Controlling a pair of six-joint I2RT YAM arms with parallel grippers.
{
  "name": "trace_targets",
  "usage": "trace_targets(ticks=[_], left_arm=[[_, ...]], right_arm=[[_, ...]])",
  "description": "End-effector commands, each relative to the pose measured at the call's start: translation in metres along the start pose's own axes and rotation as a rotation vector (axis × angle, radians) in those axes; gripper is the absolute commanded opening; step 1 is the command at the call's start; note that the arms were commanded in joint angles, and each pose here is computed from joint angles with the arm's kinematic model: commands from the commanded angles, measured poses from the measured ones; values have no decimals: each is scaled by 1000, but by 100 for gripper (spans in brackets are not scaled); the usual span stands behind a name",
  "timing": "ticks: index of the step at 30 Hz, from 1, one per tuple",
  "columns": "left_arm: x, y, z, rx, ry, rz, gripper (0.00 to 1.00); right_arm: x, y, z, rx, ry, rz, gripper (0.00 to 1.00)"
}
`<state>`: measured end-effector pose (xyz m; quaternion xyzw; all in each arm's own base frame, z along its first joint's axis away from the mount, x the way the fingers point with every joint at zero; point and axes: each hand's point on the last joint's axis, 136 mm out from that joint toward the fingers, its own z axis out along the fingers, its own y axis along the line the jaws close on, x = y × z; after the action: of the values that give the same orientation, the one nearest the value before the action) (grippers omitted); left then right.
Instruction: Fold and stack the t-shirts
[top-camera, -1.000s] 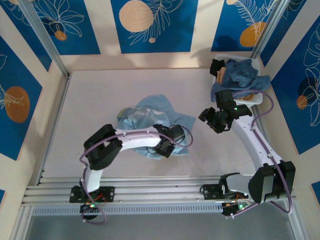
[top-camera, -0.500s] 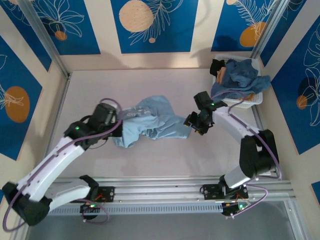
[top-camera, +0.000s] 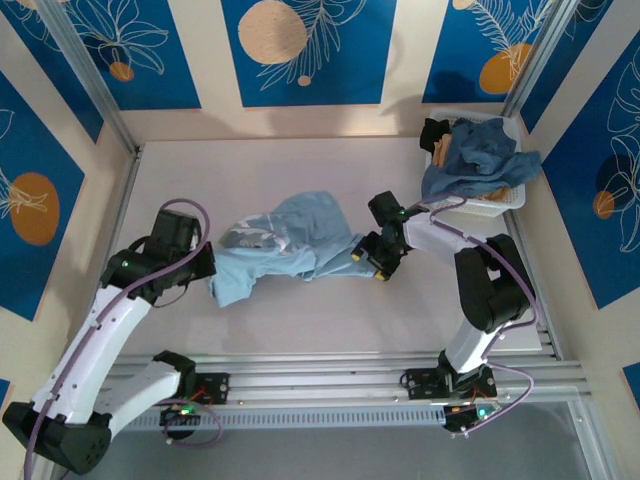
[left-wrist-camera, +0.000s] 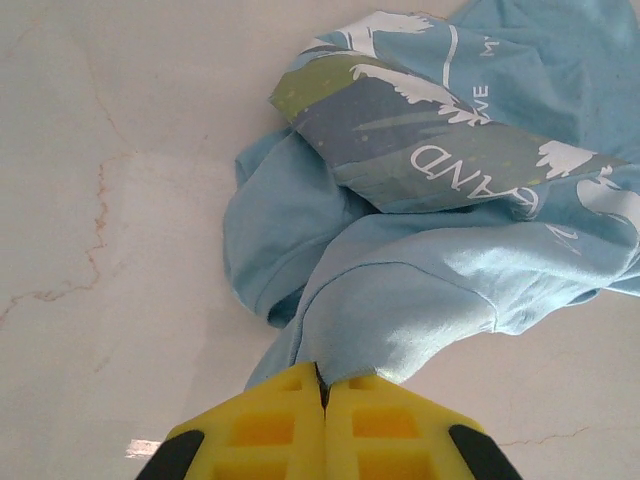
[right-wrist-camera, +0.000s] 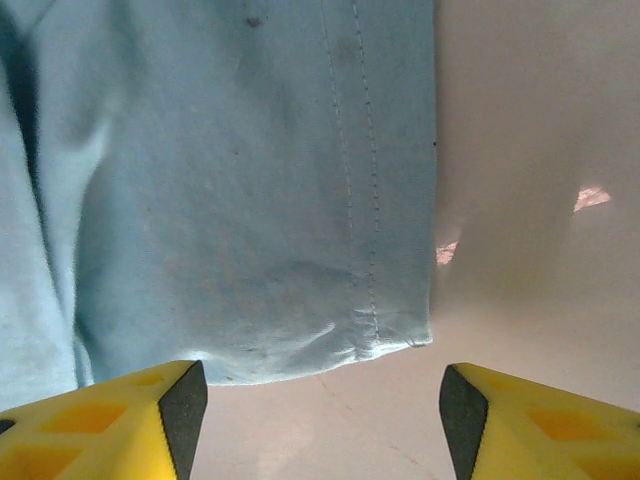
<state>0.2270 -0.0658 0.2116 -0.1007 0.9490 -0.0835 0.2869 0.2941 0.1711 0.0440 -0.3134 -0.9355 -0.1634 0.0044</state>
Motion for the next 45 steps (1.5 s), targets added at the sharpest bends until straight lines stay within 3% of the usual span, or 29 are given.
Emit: trace_targets(ticks=[1, 8, 14, 23, 26, 29, 31, 37, 45], left_arm=[[-8, 7, -11, -29, -25, -29, 0], [-14, 6, -12, -33, -40, -33, 0], [-12, 9, -13, -39, -43, -35, 0], [-14, 8, -14, -31, -54, -37, 0], [-18, 5, -15, -22, -63, -37, 0], [-25, 1, -19, -14, -77, -39, 0], [-33, -2, -24, -7, -101, -45, 0], [-84, -19, -60, 38, -251, -70, 0], [-153, -39, -148, 148, -547, -102, 0]], right_arm=[[2, 2, 2, -37, 42, 111, 66], [-21, 18, -11, -73, -36, 179, 65], [-42, 32, -6, -74, -24, 233, 60], [-60, 27, 25, 60, -2, 294, 58], [-64, 28, 30, 66, 2, 295, 44], [-67, 31, 20, 71, -18, 276, 15], [-71, 38, 1, 48, -71, 238, 0], [-77, 82, -108, -120, -321, 32, 0], [-50, 118, -266, -415, -627, -198, 0]])
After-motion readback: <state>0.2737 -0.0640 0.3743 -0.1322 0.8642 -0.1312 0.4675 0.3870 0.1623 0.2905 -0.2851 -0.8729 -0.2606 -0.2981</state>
